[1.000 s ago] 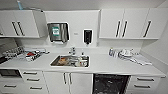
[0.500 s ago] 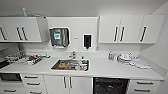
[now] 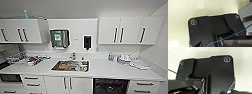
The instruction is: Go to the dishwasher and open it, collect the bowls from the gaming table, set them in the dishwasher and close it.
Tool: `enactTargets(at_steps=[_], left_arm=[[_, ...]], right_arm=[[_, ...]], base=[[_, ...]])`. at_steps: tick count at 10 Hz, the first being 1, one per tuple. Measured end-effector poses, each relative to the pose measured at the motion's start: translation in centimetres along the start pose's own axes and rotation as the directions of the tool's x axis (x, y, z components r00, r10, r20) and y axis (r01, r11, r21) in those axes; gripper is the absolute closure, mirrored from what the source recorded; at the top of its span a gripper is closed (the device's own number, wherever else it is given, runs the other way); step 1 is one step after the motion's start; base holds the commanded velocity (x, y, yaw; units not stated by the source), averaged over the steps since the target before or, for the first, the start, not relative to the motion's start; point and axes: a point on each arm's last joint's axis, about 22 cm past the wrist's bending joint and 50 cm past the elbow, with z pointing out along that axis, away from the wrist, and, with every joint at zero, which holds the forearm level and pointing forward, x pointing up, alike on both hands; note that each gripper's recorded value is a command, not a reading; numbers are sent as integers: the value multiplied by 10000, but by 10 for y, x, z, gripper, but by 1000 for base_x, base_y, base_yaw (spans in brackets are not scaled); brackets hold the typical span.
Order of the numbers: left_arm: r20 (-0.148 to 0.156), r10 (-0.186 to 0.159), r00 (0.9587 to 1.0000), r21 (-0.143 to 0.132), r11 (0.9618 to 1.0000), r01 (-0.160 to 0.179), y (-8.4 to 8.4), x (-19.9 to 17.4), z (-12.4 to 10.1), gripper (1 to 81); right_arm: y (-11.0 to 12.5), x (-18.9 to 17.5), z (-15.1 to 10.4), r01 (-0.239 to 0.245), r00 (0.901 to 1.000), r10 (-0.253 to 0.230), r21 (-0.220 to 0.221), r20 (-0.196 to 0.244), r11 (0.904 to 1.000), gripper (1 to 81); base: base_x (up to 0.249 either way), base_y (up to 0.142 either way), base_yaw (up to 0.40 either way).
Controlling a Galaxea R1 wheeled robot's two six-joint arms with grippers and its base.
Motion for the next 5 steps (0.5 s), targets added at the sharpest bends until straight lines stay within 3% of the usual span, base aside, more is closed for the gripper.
enactTargets(at_steps=[5], left_arm=[[4, 11, 10000, 0, 10000, -11, 0, 0, 0, 10]], right_arm=[[-2, 0, 1, -2, 10000, 2, 28, 2, 10000, 10]], base=[[0, 0, 0]])
